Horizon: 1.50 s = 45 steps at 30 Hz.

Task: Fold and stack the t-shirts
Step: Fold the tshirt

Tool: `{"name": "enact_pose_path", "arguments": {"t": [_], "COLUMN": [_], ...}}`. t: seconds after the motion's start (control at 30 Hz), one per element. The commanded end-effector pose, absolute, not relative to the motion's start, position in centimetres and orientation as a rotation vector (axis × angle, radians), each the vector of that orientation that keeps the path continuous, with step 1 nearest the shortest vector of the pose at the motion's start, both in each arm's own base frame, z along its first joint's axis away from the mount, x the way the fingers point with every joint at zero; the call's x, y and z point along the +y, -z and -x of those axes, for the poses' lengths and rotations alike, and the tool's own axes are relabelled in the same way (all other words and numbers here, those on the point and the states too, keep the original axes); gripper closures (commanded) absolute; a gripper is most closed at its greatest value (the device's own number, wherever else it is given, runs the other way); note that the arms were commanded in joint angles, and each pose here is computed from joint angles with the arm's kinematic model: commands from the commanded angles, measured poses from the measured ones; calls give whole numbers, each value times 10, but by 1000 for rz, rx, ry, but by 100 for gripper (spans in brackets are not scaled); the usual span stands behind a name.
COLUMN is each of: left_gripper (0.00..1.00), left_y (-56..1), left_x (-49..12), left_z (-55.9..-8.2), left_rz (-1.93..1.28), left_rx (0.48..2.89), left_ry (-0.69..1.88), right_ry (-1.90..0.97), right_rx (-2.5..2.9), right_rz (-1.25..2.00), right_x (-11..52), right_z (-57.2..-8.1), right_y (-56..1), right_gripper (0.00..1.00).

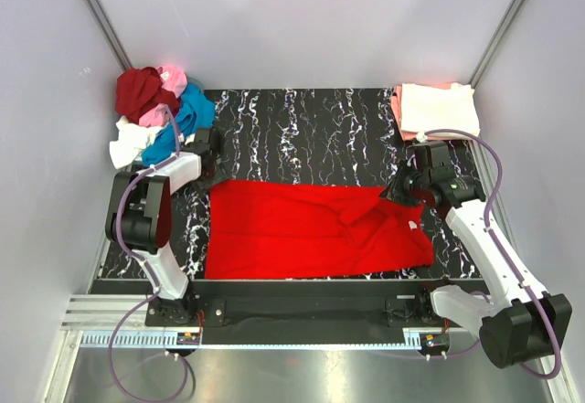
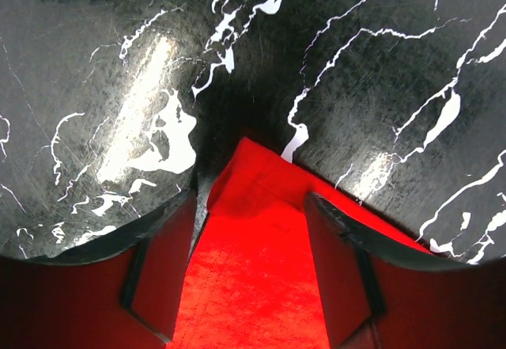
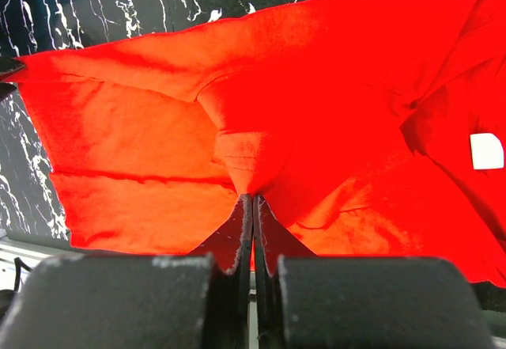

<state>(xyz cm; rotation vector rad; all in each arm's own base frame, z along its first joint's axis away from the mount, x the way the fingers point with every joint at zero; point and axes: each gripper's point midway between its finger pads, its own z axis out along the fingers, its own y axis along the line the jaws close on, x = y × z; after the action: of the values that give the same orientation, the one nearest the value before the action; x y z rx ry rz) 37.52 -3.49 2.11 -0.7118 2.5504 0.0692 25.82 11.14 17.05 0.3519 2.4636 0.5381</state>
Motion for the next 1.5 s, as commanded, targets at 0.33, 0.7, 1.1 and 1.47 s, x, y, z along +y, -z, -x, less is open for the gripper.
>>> {"name": "enact_pose_path", "arguments": {"t": [0.33,0.7,1.1,1.47], "left_gripper": [78,100,100,100], "left_y": [-34,-74,-124,-121], "left_x": [-31,-38,-41,-42], "left_z": [-399,-394,-345,-288], "left_rz": [737,732,706,694], "left_rx": [2452,2396,2345,2359], "left_ry": [-65,30,135,192], "right_ry": [-551,-403,-63,-28], "right_rx": [2445,2424,2374,2410], "right_rz": [-330,-300,-366,-444], "right_x": [114,96,44,32], "right_z": [-262,-276,-285,-270], "right_y": [-173,-196,-223,-206], "right_gripper": [100,100,100,100]}}
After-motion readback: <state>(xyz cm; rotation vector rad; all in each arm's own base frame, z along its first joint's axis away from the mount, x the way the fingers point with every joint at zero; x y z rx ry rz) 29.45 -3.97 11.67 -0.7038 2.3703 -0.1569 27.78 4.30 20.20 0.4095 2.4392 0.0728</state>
